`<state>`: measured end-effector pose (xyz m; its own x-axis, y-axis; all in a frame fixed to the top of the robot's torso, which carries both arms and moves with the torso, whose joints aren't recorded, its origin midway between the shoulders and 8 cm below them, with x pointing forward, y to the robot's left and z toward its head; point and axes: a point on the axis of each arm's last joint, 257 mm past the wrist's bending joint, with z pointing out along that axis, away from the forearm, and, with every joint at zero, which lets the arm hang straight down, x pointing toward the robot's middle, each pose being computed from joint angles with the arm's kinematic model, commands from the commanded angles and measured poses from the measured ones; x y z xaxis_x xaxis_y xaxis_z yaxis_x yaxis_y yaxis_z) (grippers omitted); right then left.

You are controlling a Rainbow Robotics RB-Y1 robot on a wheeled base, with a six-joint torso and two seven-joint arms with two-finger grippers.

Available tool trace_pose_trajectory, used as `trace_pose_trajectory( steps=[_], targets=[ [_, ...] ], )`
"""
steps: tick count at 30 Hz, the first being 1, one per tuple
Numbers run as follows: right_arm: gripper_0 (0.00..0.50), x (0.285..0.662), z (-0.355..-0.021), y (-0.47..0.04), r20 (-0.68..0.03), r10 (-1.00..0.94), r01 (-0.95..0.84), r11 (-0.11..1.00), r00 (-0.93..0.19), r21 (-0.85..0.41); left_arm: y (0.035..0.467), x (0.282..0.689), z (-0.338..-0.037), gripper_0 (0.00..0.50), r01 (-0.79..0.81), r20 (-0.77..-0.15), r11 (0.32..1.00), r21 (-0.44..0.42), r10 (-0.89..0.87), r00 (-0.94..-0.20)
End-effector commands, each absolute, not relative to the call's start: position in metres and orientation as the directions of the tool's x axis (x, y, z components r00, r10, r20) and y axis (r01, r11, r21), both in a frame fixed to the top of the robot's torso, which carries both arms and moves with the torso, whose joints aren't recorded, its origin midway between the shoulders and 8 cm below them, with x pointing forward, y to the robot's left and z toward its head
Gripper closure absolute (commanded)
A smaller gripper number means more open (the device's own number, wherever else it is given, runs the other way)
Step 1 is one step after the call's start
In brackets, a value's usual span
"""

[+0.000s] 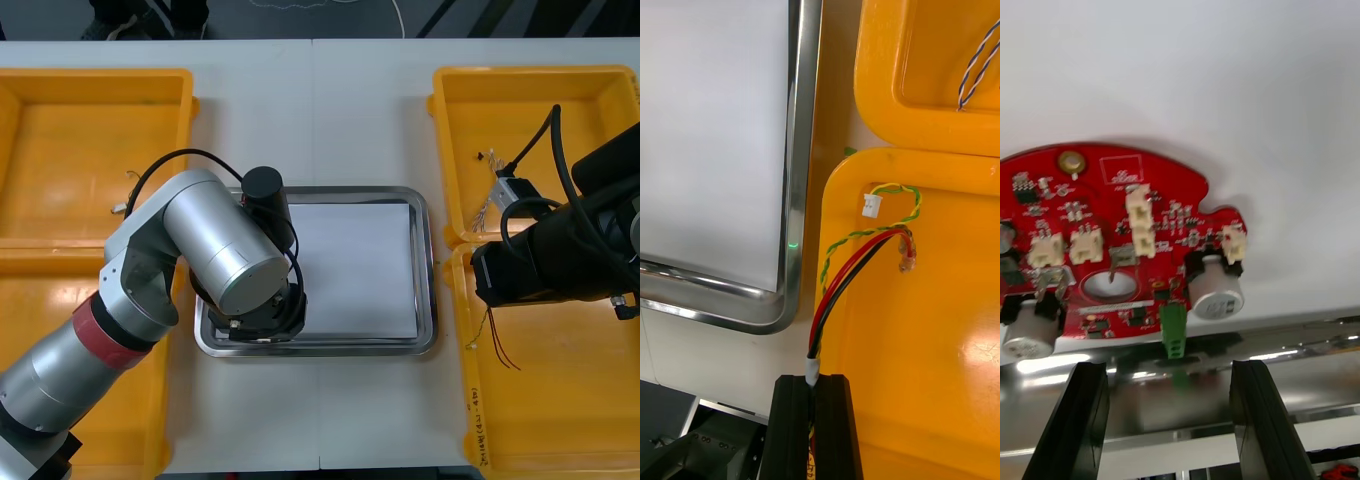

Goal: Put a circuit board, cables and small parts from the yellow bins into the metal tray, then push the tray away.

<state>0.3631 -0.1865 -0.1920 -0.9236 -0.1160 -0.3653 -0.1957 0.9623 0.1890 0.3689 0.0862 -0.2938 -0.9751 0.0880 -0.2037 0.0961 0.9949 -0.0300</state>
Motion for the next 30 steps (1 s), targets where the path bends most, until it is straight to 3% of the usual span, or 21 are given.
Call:
trace_pose_trajectory(
  steps=[1,7,14,30],
  targets=[
    [0.500,0.367,-0.186,-0.193,-0.379,-0.149,-0.218,0.965,-0.913,0.143,0.071,0.376,-0.254,0.019,0.166,-0.291,0.985,-0.048,0.145,-0.946],
    [0.500,0.367,-0.186,-0.193,-0.380,-0.157,-0.225,0.964,-0.911,0.140,0.076,0.389,-0.215,0.000,0.179,-0.429,0.983,-0.048,0.142,-0.892],
    [0.500,0.365,-0.186,-0.190,-0.379,-0.178,-0.247,0.959,-0.908,0.140,0.106,0.401,-0.188,0.000,0.143,-0.525,0.990,-0.008,0.118,-0.843],
    [0.500,0.364,-0.186,-0.160,-0.396,-0.310,-0.379,0.919,-0.864,0.107,0.203,0.419,-0.143,0.000,-0.034,-0.552,0.995,-0.093,-0.080,-0.830]
  ],
)
